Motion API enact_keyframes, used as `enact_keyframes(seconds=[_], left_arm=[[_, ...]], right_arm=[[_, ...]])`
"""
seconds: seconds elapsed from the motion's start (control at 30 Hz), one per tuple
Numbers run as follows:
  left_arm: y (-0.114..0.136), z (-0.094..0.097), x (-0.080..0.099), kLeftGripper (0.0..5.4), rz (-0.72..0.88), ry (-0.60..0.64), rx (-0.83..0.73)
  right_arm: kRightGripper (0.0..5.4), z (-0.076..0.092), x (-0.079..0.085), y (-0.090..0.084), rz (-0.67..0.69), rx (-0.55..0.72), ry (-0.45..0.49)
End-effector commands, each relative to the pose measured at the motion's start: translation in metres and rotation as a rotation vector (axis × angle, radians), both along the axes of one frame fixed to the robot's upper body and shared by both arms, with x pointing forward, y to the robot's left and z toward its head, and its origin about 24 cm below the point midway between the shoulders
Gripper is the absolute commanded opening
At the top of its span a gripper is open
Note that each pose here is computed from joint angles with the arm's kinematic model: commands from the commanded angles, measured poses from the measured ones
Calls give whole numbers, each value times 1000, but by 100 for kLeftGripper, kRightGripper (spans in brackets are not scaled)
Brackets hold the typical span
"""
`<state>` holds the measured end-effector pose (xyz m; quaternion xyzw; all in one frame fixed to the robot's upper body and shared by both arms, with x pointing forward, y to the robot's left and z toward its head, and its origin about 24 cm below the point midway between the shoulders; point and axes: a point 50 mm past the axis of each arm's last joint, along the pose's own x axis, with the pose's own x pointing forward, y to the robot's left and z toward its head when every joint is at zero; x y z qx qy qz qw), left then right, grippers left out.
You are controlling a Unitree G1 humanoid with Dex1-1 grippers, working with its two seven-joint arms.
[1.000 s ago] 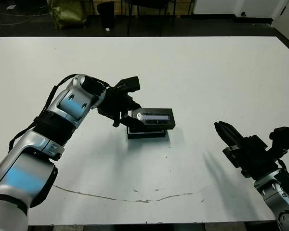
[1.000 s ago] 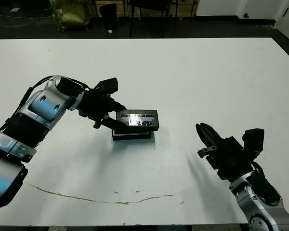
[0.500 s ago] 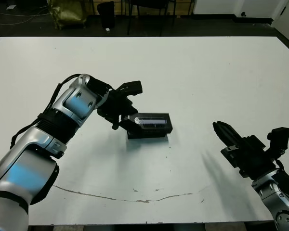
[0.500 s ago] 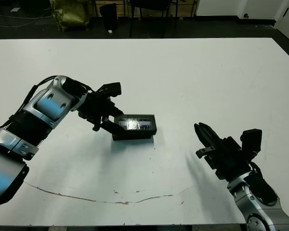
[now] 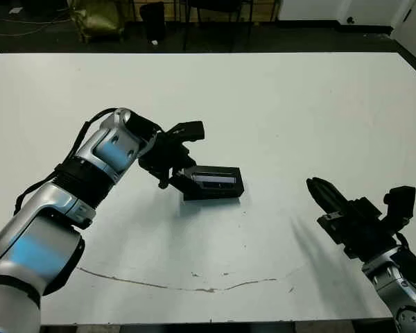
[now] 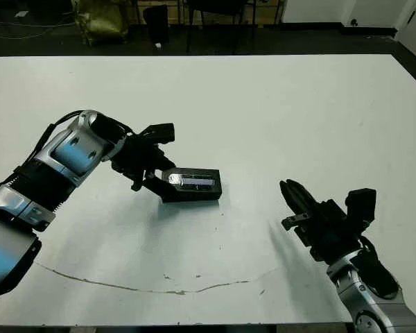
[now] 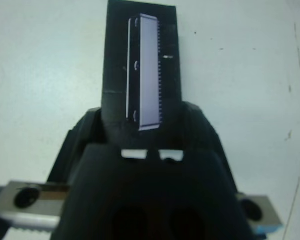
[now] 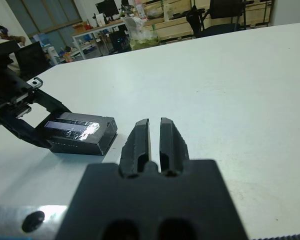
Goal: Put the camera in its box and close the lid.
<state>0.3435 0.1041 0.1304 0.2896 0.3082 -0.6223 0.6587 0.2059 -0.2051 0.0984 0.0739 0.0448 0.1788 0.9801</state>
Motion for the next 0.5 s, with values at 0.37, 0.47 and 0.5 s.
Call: enact_keyframes(seconds=[0.37,0.47,0.5], left_arm=[[9,-18,-5,229,37,69,43],[12,-23,-7,229,48,88,40],[12,-25,-7,229,51,94,41]], right_arm=[[0,-6,-4,-4,-8,13,42],[0,-6,-5,-3,-3,26,44],[0,-6,-5,-3,-1,29,44]])
